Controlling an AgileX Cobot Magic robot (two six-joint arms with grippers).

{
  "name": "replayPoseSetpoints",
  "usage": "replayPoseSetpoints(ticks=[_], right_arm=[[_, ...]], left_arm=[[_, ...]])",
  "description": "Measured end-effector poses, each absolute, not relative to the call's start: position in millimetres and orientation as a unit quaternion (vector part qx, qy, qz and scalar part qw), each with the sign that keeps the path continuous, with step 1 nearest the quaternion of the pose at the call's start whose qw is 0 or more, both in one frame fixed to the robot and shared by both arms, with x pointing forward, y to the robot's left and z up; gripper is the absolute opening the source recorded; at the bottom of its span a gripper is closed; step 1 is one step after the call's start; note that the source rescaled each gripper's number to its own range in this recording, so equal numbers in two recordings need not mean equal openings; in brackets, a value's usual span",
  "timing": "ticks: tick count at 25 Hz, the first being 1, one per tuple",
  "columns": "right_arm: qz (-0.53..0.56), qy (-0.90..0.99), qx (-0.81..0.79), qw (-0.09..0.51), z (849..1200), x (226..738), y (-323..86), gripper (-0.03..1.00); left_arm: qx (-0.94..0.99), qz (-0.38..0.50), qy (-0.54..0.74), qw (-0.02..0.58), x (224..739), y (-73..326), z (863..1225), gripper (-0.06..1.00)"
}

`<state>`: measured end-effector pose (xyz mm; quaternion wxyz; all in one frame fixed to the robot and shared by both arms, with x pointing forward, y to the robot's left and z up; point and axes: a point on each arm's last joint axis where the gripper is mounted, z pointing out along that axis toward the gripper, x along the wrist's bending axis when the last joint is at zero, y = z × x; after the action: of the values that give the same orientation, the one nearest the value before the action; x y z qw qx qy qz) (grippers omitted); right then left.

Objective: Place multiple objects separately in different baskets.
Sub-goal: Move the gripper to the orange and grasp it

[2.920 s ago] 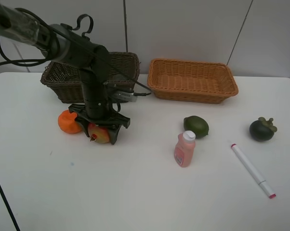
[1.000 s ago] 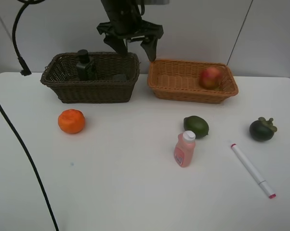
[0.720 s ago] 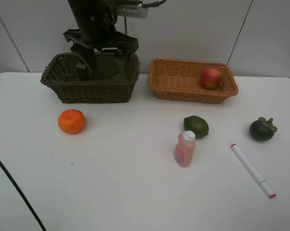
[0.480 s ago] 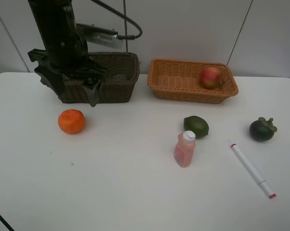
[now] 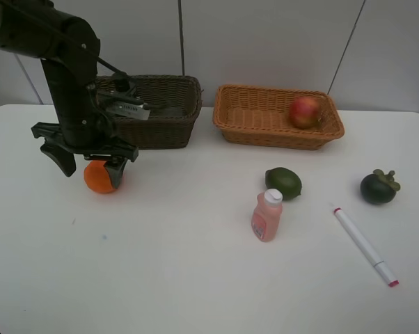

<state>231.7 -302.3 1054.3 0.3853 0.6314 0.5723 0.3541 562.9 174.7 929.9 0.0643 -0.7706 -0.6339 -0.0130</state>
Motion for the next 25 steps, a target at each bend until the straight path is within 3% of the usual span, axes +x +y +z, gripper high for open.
replayPoseSetpoints(ticks=[20,22,24,25], right_arm=[[0.354,0.572,0.631,0.385,1054.3,231.7,-302.3,1.00],[0.354,0.572,0.631,0.385,1054.3,231.7,-302.3,1.00],[0.354,0.572,0.631,0.385,1054.3,231.7,-302.3,1.00],[0.354,0.572,0.631,0.385,1054.3,231.7,-302.3,1.00]], left_arm=[[-0.773,-0.032,-0.634,0.023,591.2,181.7,863.9,0.95],[-0.773,-0.035,-0.634,0.018,592.2,181.2,864.0,0.92],[-0.774,-0.035,-0.632,0.016,592.5,181.0,864.0,0.78],[-0.775,-0.035,-0.631,0.017,592.4,181.1,864.0,0.78]])
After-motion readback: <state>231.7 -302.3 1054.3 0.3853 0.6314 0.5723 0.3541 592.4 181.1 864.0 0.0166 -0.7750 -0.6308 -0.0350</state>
